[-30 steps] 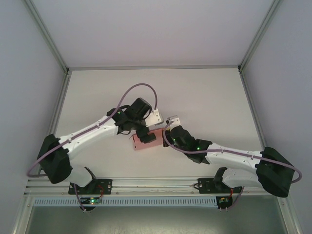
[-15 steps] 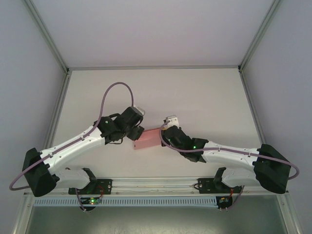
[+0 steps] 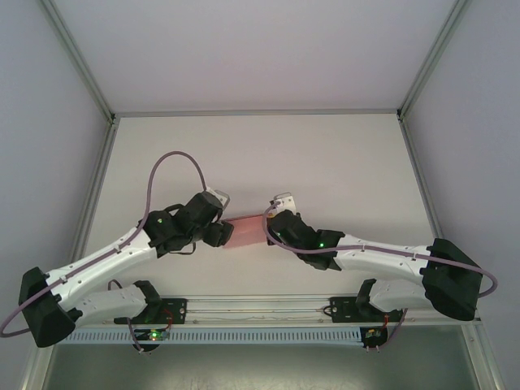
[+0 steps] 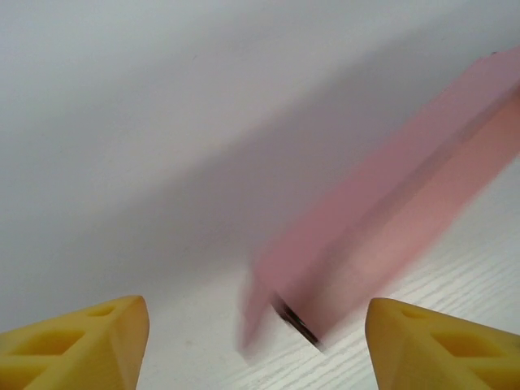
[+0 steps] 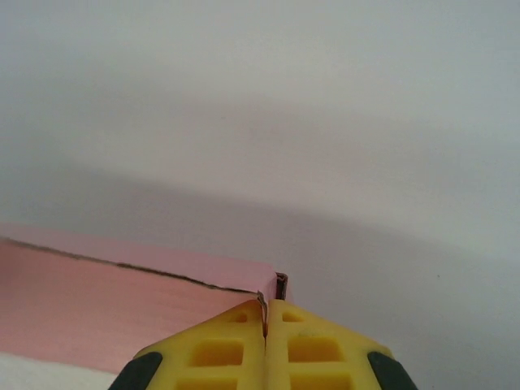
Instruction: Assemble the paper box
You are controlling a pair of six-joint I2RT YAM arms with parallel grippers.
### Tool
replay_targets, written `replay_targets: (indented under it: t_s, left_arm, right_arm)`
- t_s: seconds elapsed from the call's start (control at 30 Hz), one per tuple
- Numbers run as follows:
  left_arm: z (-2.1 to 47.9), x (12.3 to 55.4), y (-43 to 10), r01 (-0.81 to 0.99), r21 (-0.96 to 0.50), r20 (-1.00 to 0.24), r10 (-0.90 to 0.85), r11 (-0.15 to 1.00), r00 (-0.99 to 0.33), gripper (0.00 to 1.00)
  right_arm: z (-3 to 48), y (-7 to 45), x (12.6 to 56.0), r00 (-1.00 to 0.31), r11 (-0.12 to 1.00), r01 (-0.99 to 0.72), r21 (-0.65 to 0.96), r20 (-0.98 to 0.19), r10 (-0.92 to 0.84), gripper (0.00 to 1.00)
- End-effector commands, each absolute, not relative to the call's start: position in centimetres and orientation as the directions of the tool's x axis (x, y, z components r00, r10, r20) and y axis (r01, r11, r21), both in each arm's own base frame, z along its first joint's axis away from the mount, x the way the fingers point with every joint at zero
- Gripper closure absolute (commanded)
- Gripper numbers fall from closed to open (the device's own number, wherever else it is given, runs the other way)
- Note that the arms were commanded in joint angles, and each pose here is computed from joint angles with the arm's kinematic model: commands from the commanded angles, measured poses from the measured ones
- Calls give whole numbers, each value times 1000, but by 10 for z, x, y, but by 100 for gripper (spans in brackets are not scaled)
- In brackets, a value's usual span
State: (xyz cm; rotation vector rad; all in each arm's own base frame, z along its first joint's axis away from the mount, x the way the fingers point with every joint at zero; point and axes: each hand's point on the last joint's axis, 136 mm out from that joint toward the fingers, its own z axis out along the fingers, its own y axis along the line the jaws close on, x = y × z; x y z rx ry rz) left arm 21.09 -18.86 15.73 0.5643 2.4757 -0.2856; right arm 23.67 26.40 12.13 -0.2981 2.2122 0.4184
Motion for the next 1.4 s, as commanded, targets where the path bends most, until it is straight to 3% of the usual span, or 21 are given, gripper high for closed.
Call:
replay_targets:
  t_s: [0.0, 0.13, 0.37, 0.47, 0.53, 0.7, 0.77, 0.8, 1.17, 1.37]
  left_arm:
    - [169, 203, -197, 480, -149, -619, 297, 864, -727, 27]
    - [169, 203, -187, 457, -133, -641, 276, 880, -717, 25]
    - [153, 208, -183, 415, -94, -601, 281, 905, -748, 44]
    - [148, 212, -183, 388, -85, -584, 270, 918, -766, 59]
    - [145, 214, -183, 373, -79, -574, 263, 924, -775, 60]
    - [141, 217, -184, 347, -81, -567, 243, 934, -787, 77]
    - [143, 219, -186, 332, -101, -576, 217, 938, -788, 96]
    - [144, 220, -188, 325, -113, -579, 204, 939, -790, 100]
    - [149, 219, -194, 161, -283, -485, 4, 946, -875, 100]
    - [151, 219, -197, 7, -476, -302, -155, 879, -941, 100]
  right_arm:
    - [92, 251, 224, -678, 930, -350, 112, -716, -168, 100]
    - [90, 252, 222, -682, 928, -355, 112, -710, -175, 100]
    - [91, 253, 222, -682, 926, -361, 109, -709, -182, 100]
    - [90, 253, 221, -682, 926, -361, 108, -708, -184, 100]
    - [90, 254, 221, -683, 926, -362, 107, -706, -185, 100]
    - [89, 255, 221, -681, 924, -369, 102, -706, -194, 100]
    - [89, 256, 220, -676, 921, -379, 93, -707, -207, 100]
    - [90, 257, 219, -673, 920, -382, 87, -709, -213, 100]
    - [78, 253, 210, -652, 926, -376, -32, -701, -289, 100]
    - [75, 251, 207, -629, 927, -367, -84, -711, -314, 100]
